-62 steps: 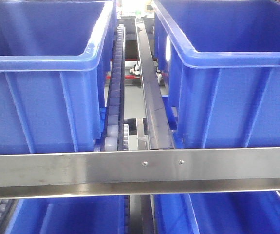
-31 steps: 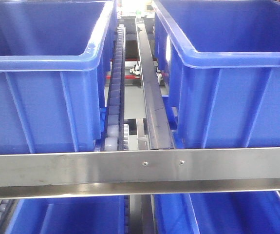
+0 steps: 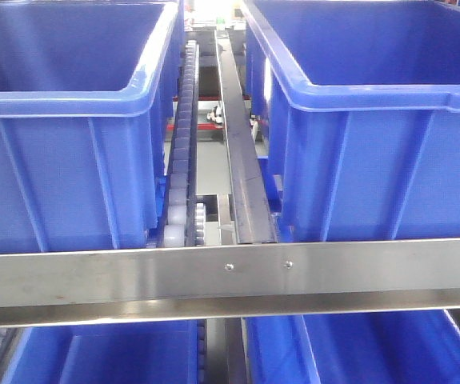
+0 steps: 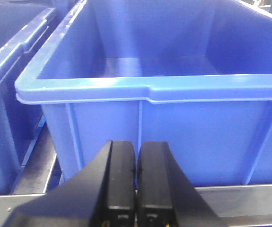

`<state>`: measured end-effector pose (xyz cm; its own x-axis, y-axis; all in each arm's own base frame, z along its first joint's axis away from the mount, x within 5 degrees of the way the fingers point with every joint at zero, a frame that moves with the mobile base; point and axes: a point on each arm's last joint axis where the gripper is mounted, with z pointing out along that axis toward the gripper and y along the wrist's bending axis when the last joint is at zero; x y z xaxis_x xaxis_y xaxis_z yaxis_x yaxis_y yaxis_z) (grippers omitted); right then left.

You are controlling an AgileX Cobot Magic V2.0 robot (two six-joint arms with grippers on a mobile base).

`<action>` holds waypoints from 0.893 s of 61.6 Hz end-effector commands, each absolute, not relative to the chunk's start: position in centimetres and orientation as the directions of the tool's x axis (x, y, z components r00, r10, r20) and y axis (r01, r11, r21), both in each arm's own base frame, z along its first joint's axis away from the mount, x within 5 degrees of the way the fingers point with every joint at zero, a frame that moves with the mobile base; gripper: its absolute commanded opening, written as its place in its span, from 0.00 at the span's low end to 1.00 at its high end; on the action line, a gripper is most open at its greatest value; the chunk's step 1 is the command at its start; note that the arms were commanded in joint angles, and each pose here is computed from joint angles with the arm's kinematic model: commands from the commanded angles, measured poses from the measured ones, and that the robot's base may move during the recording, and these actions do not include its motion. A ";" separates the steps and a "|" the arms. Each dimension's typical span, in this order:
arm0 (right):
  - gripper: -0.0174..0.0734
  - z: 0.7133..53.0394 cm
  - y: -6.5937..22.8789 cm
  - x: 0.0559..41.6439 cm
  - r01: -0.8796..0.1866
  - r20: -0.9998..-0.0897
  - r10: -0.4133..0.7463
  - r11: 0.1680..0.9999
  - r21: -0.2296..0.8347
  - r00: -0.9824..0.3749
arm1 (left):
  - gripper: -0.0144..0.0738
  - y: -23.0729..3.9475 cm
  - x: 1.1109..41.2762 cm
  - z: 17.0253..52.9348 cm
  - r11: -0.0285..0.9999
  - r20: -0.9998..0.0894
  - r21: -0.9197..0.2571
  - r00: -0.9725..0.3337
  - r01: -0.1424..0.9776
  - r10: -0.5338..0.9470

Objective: Pick and sort blue part to right shelf

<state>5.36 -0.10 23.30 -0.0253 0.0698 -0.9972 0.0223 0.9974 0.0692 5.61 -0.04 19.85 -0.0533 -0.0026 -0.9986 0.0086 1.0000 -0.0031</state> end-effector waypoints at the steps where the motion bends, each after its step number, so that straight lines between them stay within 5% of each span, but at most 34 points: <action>1: 0.26 23.5 -0.3 5.5 0.037 -0.986 0.065 0.997 0.072 0.154 | 0.30 -0.1 5.6 20.0 1.000 -0.999 -0.021 0.032 0.011 -0.022; 55: 0.26 21.6 -0.2 5.3 0.035 -0.985 0.064 0.997 0.071 0.163 | 0.30 -0.1 5.6 20.0 1.000 -0.999 -0.021 0.032 0.011 -0.022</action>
<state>5.69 -0.23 20.01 0.0292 0.0747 -0.9968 0.0389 0.9964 0.0758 5.61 -0.04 19.85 -0.0533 -0.0063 -0.9986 0.0087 0.9999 -0.0068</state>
